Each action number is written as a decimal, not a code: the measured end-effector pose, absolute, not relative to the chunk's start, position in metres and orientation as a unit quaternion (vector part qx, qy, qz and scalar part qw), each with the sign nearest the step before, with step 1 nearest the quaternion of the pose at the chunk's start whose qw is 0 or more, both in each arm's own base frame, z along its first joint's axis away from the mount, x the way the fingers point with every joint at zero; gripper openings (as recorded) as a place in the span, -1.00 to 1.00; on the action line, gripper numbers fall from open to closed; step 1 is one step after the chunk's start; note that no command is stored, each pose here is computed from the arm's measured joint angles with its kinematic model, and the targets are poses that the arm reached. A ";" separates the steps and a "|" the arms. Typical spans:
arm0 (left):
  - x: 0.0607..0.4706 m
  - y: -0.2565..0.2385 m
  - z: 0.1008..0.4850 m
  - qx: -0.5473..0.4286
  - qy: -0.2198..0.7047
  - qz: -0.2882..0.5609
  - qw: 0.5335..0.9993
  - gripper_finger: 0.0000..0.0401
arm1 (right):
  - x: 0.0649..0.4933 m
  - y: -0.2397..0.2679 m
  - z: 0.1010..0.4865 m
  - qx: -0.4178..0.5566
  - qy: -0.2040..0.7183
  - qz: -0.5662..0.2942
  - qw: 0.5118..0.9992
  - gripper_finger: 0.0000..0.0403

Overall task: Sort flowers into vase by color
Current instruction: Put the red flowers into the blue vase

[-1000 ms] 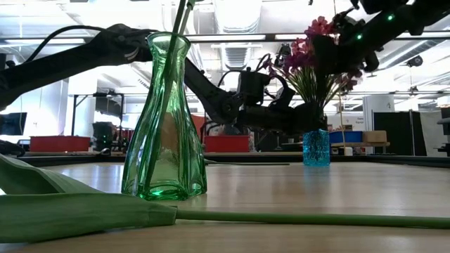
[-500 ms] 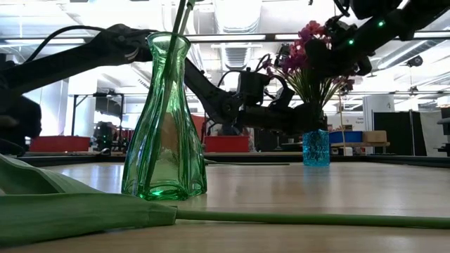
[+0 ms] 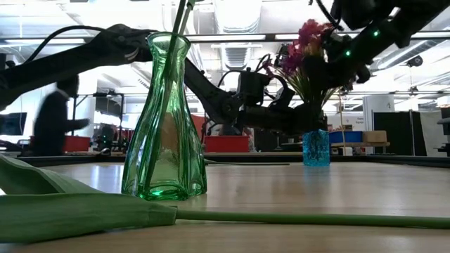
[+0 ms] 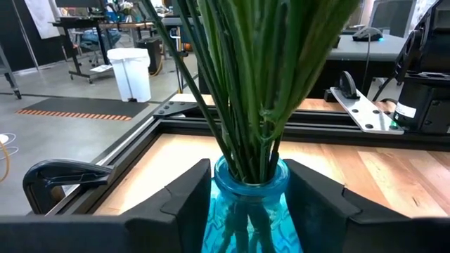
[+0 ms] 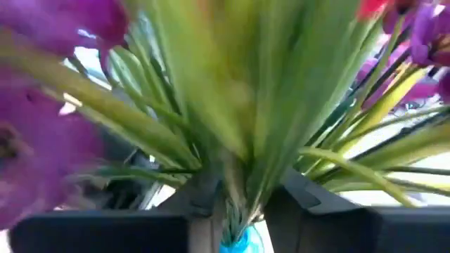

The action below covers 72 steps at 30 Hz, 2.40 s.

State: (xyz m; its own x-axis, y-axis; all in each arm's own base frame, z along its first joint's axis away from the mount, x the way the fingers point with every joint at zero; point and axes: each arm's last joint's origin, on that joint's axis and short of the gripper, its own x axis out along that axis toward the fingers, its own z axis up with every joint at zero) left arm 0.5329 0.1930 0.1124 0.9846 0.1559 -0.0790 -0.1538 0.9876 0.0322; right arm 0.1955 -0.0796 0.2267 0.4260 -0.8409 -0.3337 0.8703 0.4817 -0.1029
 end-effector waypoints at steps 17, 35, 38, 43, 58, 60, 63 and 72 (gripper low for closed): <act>0.533 0.192 0.112 0.011 0.041 0.077 0.996 -0.18 | 0.175 -0.066 0.247 0.074 0.129 -0.493 0.857 0.13; 0.533 0.192 0.112 0.011 0.041 0.077 0.996 -0.18 | 0.157 -0.058 0.260 0.121 0.098 -0.461 0.874 0.35; 0.533 0.193 0.112 0.011 0.041 0.077 0.996 -0.18 | 0.156 -0.058 0.261 0.126 0.089 -0.460 0.874 0.39; 0.533 0.193 0.112 0.011 0.041 0.077 0.996 -0.18 | 0.159 -0.059 0.260 0.111 0.095 -0.463 0.874 0.18; 0.533 0.193 0.112 0.014 0.041 0.078 0.996 -0.18 | 0.176 -0.064 0.246 0.090 0.135 -0.488 0.858 -0.91; 0.533 0.193 0.112 0.014 0.041 0.078 0.996 -0.18 | 0.178 -0.065 0.243 0.087 0.142 -0.493 0.854 -0.91; 0.533 0.193 0.112 0.014 0.041 0.078 0.996 -0.18 | 0.178 -0.065 0.243 0.084 0.140 -0.500 0.850 -0.90; 0.533 0.193 0.112 0.010 0.044 0.077 0.996 -0.16 | 0.168 -0.061 0.252 0.094 0.115 -0.487 0.861 -0.53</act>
